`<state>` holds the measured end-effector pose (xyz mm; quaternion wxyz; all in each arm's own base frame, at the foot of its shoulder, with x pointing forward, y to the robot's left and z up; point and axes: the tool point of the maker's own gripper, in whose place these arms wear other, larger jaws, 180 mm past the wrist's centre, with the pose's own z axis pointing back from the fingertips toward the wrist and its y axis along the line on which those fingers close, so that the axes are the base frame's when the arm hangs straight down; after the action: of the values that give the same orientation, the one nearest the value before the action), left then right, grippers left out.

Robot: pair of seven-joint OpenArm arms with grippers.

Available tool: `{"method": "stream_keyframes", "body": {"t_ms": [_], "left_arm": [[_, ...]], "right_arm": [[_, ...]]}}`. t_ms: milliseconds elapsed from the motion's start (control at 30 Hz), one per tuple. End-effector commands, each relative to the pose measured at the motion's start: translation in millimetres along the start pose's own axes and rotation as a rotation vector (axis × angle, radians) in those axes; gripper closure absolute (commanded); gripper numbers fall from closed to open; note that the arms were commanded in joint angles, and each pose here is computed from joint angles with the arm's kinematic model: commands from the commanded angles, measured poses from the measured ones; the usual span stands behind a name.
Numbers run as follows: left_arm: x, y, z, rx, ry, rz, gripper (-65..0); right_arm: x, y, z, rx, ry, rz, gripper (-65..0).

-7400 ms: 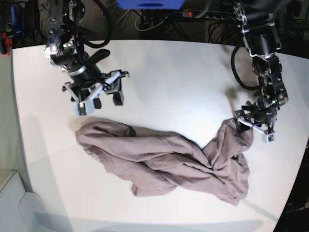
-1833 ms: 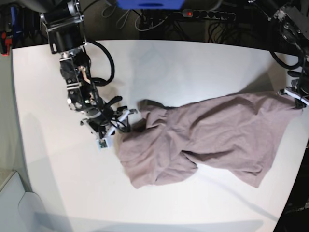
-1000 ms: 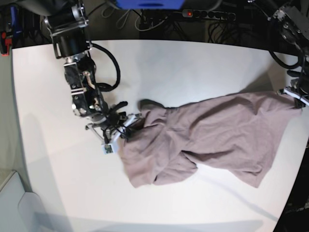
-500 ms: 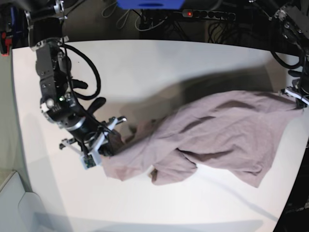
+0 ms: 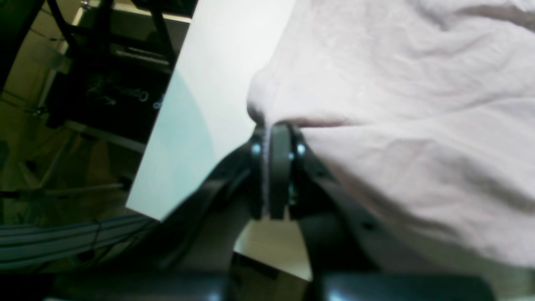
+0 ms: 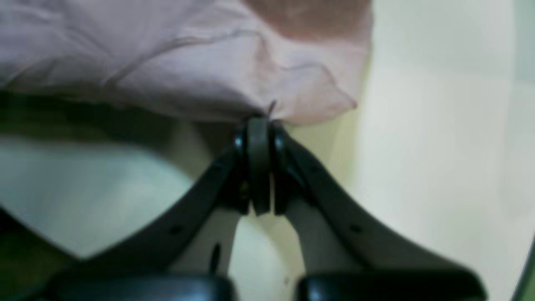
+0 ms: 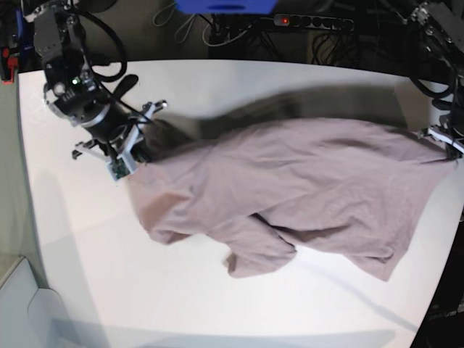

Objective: Layout the t-shirt on the table in an organized manner, then fold the t-shirt properly
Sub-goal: 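Drag the shirt edge away from the left gripper with the right gripper, flattening it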

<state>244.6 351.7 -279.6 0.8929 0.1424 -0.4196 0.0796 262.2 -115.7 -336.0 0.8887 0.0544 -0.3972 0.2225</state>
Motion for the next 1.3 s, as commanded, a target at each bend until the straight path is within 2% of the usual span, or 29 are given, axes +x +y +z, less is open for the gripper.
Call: {"method": "stream_keyframes", "body": {"t_ms": [0,67,267,467,633,767,967,1067,1267], "left_arm": [[14,4,4,0.013,-0.048,-0.01,-0.1],[15,4,4,0.013,-0.05,-0.01,-0.1],[18,4,3,0.013,-0.058,-0.009,-0.1],[15,12,6,0.033,-0.053,0.002,-0.1],[13,26,9,0.07,-0.053,0.027,-0.1],[13,31,11,0.083,-0.057,0.035,-0.1],[14,31,11,0.084,-0.059,0.035,-0.1],[12,31,11,0.082,-0.056,0.037,-0.1],[10,30,11,0.081,-0.051,0.037,-0.1]], "right_arm": [[4,2,4,0.009,-0.025,0.01,0.0],[-8,15,7,0.071,0.003,0.069,0.0],[-29,59,24,0.348,0.021,0.37,0.0],[-37,57,27,0.349,0.044,0.37,0.0],[-56,70,33,0.387,0.086,0.351,0.0],[-61,95,34,0.462,0.09,0.367,0.0],[-70,159,46,0.654,0.082,0.417,0.0],[-66,176,48,0.703,0.066,0.449,0.0],[-56,160,31,0.631,0.125,0.515,0.0]]}}
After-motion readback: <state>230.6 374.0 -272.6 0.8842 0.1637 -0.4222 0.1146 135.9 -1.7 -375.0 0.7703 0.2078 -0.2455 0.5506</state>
